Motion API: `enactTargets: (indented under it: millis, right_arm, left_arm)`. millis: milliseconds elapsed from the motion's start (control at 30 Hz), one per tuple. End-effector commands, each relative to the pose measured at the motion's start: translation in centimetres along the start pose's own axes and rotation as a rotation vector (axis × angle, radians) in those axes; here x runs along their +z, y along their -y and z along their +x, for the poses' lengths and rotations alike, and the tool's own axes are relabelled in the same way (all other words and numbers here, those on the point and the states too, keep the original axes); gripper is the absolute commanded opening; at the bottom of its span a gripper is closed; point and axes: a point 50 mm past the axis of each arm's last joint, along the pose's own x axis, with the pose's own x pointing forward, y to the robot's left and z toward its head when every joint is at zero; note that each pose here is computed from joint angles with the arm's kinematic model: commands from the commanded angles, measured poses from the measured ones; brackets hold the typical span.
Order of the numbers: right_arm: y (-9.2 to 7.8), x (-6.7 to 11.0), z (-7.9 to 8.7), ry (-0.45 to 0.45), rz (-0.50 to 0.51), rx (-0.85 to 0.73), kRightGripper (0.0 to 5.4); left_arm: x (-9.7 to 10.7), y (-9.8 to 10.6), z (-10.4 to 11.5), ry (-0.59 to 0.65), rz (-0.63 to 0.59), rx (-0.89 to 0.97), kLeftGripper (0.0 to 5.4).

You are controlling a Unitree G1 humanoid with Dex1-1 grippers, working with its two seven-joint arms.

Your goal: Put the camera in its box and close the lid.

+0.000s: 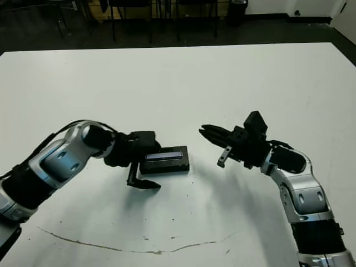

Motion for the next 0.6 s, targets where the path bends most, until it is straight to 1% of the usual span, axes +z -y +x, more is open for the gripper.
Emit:
enactTargets:
  millis: [33, 167, 267, 367, 467, 533, 600]
  right_arm:
    - [0.1, -0.6, -0.2, -0.017, 0.024, -0.007, 0.0]
    - [0.1, -0.6, -0.3, -0.018, 0.015, -0.007, 0.0]
    - [0.1, -0.5, -0.3, -0.027, 0.005, -0.008, 0.0]
    - [0.0, -0.4, -0.4, -0.023, 0.016, -0.007, 0.0]
    - [0.0, -0.4, -0.6, -0.025, 0.024, -0.014, 0.0]
    - [0.0, -0.5, -0.7, -0.03, 0.02, -0.022, 0.0]
    - [0.0, -0.5, -0.8, -0.027, 0.01, -0.029, 0.0]
  left_arm:
    - [-6.5, 3.1, 0.3, -0.195, -0.167, -0.045, 5.4]
    - [-7.6, 3.9, -0.8, -0.175, -0.184, -0.018, 5.4]
    - [-8.5, 4.5, -1.3, -0.167, -0.167, 0.001, 5.4]
    - [-9.2, 5.1, -2.0, -0.147, -0.187, 0.023, 5.4]
    - [-10.1, 5.7, -3.1, -0.092, -0.251, 0.057, 5.4]
    - [-10.4, 5.9, -4.1, -0.053, -0.32, 0.128, 5.4]
    - [-10.1, 6.0, -5.5, 0.011, -0.381, 0.235, 5.4]
